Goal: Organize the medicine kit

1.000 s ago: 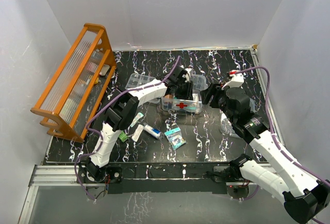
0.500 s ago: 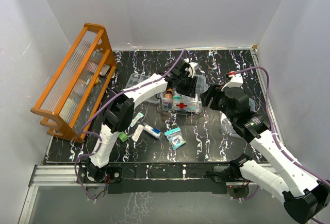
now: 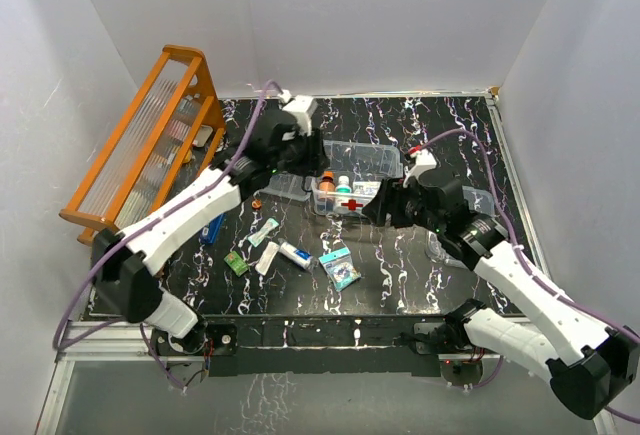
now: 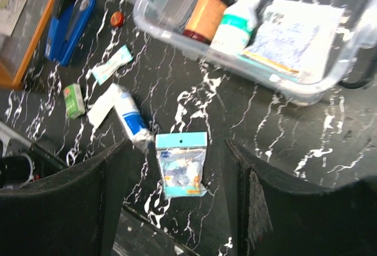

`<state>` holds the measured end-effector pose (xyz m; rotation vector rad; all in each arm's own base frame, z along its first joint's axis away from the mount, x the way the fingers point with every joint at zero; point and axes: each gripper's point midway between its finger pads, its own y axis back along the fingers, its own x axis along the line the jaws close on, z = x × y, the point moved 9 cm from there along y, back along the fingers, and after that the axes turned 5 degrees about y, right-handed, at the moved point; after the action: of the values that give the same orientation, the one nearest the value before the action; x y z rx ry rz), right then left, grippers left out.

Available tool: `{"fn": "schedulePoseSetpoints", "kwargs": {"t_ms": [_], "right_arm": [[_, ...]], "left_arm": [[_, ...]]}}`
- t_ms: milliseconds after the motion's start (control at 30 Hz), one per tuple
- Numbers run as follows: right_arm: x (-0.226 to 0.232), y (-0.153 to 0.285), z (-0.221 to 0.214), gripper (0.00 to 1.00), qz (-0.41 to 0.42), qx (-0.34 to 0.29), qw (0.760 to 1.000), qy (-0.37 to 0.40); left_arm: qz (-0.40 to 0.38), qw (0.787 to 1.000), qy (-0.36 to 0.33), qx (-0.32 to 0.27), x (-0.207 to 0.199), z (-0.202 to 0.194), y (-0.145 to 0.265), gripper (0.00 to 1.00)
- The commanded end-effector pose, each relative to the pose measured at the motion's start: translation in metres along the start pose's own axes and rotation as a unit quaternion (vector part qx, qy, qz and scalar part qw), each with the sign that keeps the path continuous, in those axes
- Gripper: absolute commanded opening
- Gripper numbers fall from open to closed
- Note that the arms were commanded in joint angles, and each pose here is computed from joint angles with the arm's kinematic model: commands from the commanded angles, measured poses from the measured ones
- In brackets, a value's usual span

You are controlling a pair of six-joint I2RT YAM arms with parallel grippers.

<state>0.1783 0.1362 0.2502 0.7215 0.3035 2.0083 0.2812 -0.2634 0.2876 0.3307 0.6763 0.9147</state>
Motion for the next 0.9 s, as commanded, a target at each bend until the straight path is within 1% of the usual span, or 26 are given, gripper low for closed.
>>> {"fn": "schedulePoseSetpoints", "kwargs": {"t_ms": [0, 33, 167, 267, 367, 467, 567, 667, 767, 867], "right_arm": [[0.02, -0.006, -0.006, 0.59, 0.036, 0.011, 0.999, 0.009], [0.023, -0.009, -0.012, 0.59, 0.032, 0.019, 0.999, 0.01], [0.029, -0.023, -0.04, 0.58, -0.023, 0.054, 0.998, 0.02], [0.035, -0.031, -0.06, 0.57, -0.058, 0.089, 0.993, 0.044], [0.037, -0.037, -0.077, 0.56, -0.085, 0.118, 0.987, 0.064], [0.037, -0.043, -0.091, 0.57, -0.1, 0.136, 0.983, 0.073], [0.036, -0.051, -0.106, 0.55, -0.113, 0.159, 0.977, 0.09], [0.039, -0.061, -0.117, 0.53, -0.124, 0.184, 0.968, 0.115], [0.044, -0.069, -0.124, 0.49, -0.132, 0.198, 0.962, 0.134], [0.047, -0.076, -0.13, 0.45, -0.129, 0.202, 0.961, 0.14]], "left_arm": [[0.059, 0.996, 0.01, -0.067, 0.026, -0.018, 0.03, 0.45], [0.063, 0.994, 0.016, -0.088, 0.029, -0.02, 0.044, 0.45], [0.088, 0.99, 0.052, -0.096, 0.049, -0.053, 0.055, 0.46], [0.091, 0.987, 0.086, -0.105, 0.054, -0.065, 0.063, 0.48], [0.096, 0.981, 0.102, -0.137, 0.053, -0.058, 0.074, 0.49], [0.095, 0.976, 0.098, -0.171, 0.052, -0.047, 0.083, 0.51], [0.093, 0.973, 0.092, -0.189, 0.051, -0.041, 0.087, 0.51], [0.092, 0.973, 0.092, -0.191, 0.05, -0.04, 0.087, 0.52], [0.092, 0.974, 0.097, -0.185, 0.051, -0.042, 0.085, 0.53], [0.092, 0.975, 0.108, -0.174, 0.051, -0.045, 0.082, 0.53]]}}
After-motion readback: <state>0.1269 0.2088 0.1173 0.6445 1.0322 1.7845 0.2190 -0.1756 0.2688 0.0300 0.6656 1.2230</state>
